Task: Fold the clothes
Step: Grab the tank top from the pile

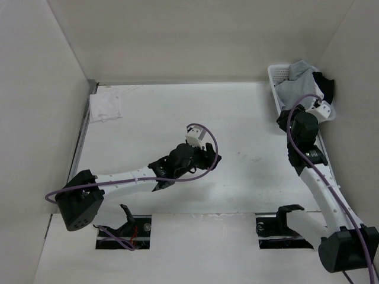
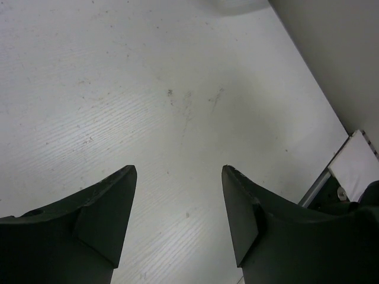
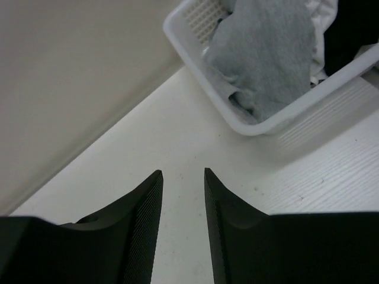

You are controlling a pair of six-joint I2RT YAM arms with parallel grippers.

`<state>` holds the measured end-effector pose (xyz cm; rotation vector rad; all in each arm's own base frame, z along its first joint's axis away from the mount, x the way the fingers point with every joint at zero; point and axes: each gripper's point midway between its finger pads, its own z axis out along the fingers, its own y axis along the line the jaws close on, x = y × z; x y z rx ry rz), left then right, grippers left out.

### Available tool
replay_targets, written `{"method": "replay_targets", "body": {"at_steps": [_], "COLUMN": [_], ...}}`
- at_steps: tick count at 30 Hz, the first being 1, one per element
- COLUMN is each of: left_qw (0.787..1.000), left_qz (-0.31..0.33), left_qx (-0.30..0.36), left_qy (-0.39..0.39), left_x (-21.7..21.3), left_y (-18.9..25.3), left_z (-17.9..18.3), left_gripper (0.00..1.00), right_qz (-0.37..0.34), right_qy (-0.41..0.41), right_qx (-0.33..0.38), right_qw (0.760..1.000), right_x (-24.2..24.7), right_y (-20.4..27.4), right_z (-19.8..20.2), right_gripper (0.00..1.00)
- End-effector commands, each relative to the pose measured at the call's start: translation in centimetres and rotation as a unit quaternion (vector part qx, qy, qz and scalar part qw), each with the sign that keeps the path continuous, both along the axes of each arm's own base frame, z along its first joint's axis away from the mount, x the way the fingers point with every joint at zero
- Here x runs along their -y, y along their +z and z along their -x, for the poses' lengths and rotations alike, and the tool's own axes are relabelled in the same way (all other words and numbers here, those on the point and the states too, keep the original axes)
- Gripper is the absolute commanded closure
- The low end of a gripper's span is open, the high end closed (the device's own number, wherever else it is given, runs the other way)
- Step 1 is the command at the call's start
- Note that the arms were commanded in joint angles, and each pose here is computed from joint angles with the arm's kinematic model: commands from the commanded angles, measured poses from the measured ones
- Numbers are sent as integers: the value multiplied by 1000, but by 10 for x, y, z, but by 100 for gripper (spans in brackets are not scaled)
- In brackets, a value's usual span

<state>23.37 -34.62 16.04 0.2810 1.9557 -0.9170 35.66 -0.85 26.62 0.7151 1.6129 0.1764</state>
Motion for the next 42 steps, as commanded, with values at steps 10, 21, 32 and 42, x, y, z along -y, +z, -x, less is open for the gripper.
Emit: {"method": "replay_targets", "body": {"at_steps": [10, 21, 32, 42], "left_qw": [999, 999, 999, 999], "left_qz": [32, 24, 28, 29], "left_qx": [33, 13, -3, -8], "left_qy": [5, 22, 20, 23], "left_x": [-15, -24, -21, -21], "left_y": [8, -14, -27, -31], "left_z": [-9, -26, -32, -35], "left_gripper": [49, 57, 56, 56], "right_qz": [4, 28, 26, 41], "right_qy": [-135, -139, -125, -141], "right_qx": [-27, -162, -214, -141], "right_qw": [990, 977, 968, 979], "right_x": [106, 173, 184, 186], "right_y": [25, -44, -92, -39], "right_z": [-93, -173, -203, -197], "right_gripper": [99, 45, 53, 100]}}
